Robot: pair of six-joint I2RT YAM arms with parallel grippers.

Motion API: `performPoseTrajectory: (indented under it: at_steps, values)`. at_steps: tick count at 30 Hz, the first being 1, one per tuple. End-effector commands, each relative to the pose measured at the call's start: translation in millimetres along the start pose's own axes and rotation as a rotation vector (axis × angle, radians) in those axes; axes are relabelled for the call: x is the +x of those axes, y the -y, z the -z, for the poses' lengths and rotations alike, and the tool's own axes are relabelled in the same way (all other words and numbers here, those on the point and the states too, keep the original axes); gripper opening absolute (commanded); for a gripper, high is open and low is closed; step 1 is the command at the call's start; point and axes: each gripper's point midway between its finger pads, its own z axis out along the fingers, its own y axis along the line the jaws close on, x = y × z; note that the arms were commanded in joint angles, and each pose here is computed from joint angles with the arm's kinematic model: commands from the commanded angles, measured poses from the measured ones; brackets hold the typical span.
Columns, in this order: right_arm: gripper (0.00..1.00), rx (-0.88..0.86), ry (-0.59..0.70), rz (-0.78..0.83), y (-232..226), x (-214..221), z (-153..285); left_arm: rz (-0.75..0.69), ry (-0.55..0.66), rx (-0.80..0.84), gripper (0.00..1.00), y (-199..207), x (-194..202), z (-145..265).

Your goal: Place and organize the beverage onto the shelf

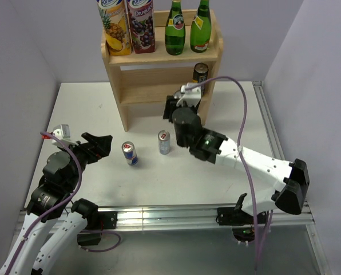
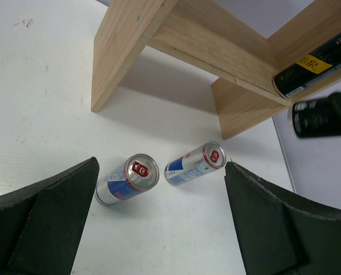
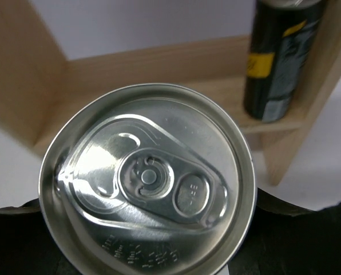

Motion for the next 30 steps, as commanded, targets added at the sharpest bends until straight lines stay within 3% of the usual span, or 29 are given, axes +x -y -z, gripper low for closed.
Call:
performPoseTrajectory:
  at_steps: [1,13,30]
  values:
    - [0.00,0.024,0.109,-0.026,6.9,-58.3,-26.0,-0.006,0.020,0.030,0.99,5.7,-4.7,0.7]
    - [0.00,0.146,0.097,0.033,36.6,-55.6,-107.8,-0.002,0.024,0.041,0.99,7.5,-5.6,2.5]
    - [0.00,0.211,0.108,0.019,58.5,-49.0,-140.2,0.000,0.026,0.044,0.99,8.0,-5.5,4.4]
